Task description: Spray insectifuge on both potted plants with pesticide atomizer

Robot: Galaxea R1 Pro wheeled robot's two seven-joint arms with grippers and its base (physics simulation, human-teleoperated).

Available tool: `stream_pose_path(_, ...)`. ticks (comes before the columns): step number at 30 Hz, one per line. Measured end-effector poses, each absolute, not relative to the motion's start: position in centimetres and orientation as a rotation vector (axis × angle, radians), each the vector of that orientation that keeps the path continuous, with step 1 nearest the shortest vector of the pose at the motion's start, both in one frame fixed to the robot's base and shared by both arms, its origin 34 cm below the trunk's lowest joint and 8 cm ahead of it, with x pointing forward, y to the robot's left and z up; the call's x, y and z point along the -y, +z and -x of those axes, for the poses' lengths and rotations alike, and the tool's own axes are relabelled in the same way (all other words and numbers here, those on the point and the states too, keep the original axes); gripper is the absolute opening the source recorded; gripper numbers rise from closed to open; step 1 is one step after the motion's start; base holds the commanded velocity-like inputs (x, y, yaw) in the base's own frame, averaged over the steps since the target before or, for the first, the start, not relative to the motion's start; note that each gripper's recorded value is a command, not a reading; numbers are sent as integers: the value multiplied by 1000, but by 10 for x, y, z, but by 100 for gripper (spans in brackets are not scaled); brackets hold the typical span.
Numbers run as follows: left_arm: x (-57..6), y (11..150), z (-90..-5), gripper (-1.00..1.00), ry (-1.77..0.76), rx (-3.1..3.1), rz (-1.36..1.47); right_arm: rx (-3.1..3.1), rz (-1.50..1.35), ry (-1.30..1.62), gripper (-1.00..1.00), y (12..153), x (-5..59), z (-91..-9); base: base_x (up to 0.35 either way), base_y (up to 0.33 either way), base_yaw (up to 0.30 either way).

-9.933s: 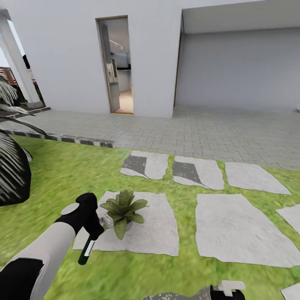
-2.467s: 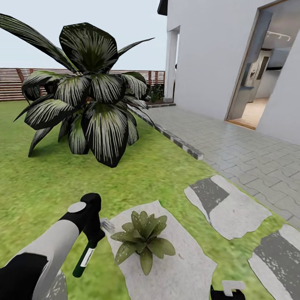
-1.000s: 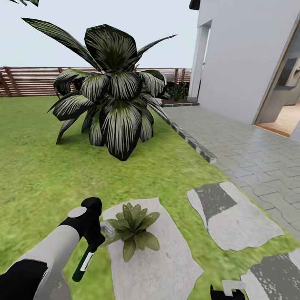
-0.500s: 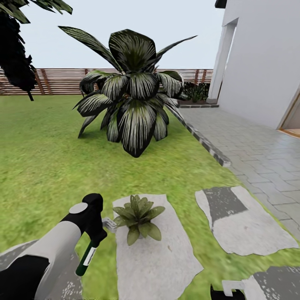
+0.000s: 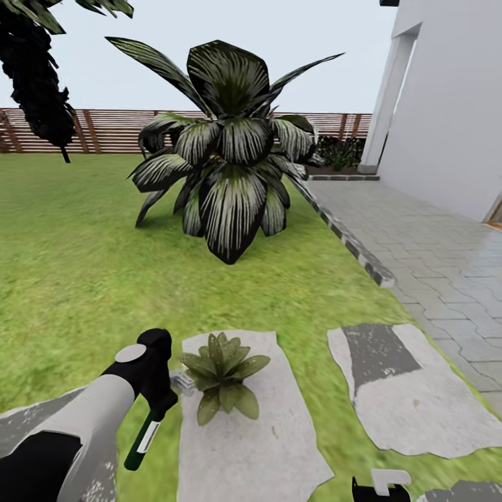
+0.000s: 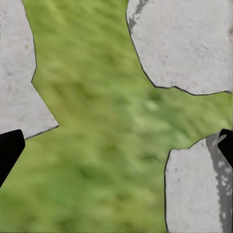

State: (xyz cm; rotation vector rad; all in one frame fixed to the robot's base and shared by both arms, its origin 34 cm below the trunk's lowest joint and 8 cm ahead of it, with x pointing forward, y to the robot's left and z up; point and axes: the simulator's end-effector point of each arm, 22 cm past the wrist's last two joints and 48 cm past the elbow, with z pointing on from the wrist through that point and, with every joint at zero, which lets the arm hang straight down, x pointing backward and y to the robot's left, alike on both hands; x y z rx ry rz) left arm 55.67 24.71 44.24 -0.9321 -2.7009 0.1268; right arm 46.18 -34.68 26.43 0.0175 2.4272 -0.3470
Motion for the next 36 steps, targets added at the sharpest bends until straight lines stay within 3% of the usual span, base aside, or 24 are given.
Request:
stream_pose_path(9, -248, 442, -557, -100, 126, 2705, 928, -2427, -17, -347, 100, 264, 347, -462, -162, -249, 267)
stream_pose_path(26, -249, 443, -558, -100, 119, 2715, 906, -2426, -15, -350, 100, 265, 348, -462, -35, -275, 17)
stream_pose_path(36, -251, 444, -560, -100, 110, 2719, 906, -2426, -14, -348, 100, 265, 348, -462, 0, -285, 260)
